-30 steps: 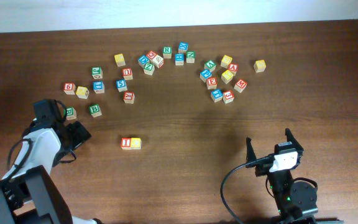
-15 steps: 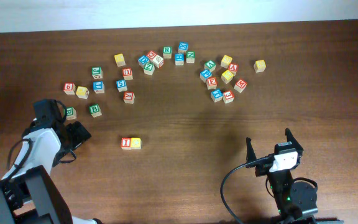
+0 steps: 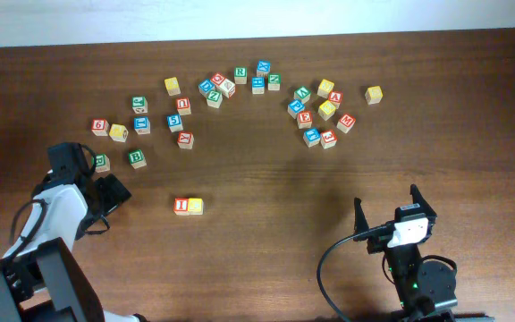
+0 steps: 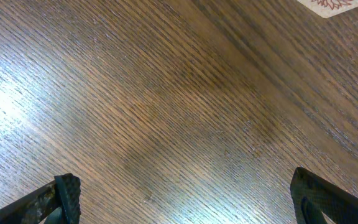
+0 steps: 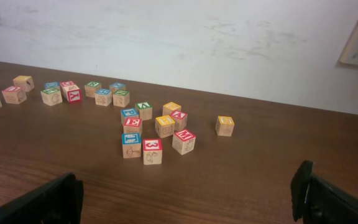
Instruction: Spell out ICRA
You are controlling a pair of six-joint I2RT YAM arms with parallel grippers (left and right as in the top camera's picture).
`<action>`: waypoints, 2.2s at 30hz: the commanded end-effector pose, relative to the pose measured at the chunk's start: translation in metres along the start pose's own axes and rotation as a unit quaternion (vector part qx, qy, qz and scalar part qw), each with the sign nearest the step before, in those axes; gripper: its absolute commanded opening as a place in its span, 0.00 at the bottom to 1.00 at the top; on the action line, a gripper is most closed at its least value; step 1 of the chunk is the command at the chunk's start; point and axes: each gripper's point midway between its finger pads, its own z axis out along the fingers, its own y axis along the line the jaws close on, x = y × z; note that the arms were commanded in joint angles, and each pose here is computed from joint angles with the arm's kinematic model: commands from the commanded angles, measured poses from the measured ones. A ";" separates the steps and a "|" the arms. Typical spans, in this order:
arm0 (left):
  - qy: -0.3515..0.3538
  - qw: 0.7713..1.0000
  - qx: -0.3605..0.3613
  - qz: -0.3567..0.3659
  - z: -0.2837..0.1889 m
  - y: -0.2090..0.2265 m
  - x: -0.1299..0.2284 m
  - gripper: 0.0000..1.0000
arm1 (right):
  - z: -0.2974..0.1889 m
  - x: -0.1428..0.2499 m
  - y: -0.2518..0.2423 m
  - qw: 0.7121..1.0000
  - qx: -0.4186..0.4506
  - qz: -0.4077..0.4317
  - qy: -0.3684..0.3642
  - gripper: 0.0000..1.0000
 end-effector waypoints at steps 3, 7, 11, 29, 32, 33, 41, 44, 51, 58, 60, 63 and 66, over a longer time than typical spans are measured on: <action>-0.002 1.000 -0.004 -0.004 -0.001 0.003 0.000 0.99 | 0.000 0.003 -0.002 1.000 0.004 0.006 0.003 0.98; -0.002 1.000 -0.004 -0.004 -0.001 0.003 0.000 0.99 | 0.000 0.003 -0.002 1.000 0.004 0.006 0.003 0.98; -0.003 1.000 -0.004 -0.004 -0.001 0.003 0.000 0.99 | 0.000 0.003 -0.002 1.000 0.004 0.006 0.003 0.98; -0.002 1.000 -0.004 -0.004 -0.001 0.003 0.000 0.99 | 0.000 0.003 -0.002 1.000 0.004 0.006 0.003 0.98; -0.002 1.000 -0.004 -0.004 -0.001 0.003 0.000 0.99 | 0.000 0.003 -0.002 1.000 0.004 0.006 0.003 0.99; -0.003 1.000 -0.004 -0.004 -0.001 0.004 0.000 1.00 | 0.000 0.003 -0.002 1.000 0.004 0.006 0.003 0.98; -0.002 1.000 -0.004 -0.004 -0.001 0.003 0.000 0.99 | 0.000 -0.003 0.009 1.000 -0.026 0.006 -0.010 0.98; -0.003 1.000 -0.004 -0.004 -0.001 0.004 0.000 0.99 | -0.003 -0.020 0.028 0.995 -0.084 0.004 -0.046 0.98; -0.003 1.000 -0.004 -0.004 -0.001 0.004 0.000 0.99 | -0.024 -0.089 0.012 0.995 -0.054 0.028 -0.077 0.98; -0.003 1.000 -0.004 -0.004 -0.001 0.004 0.000 0.99 | -0.042 -0.205 -0.001 0.997 -0.044 0.029 -0.059 0.98; -0.002 1.000 -0.004 -0.004 -0.001 0.003 0.000 0.99 | -0.037 -0.228 -0.003 0.998 -0.047 0.030 -0.036 0.98; -0.003 1.000 -0.004 -0.004 -0.001 0.004 0.000 0.99 | -0.022 -0.263 -0.005 0.998 -0.049 0.030 0.007 0.98; -0.003 1.000 -0.004 -0.004 -0.001 0.004 0.000 0.99 | 0.000 -0.285 -0.006 0.996 -0.051 0.031 0.060 0.98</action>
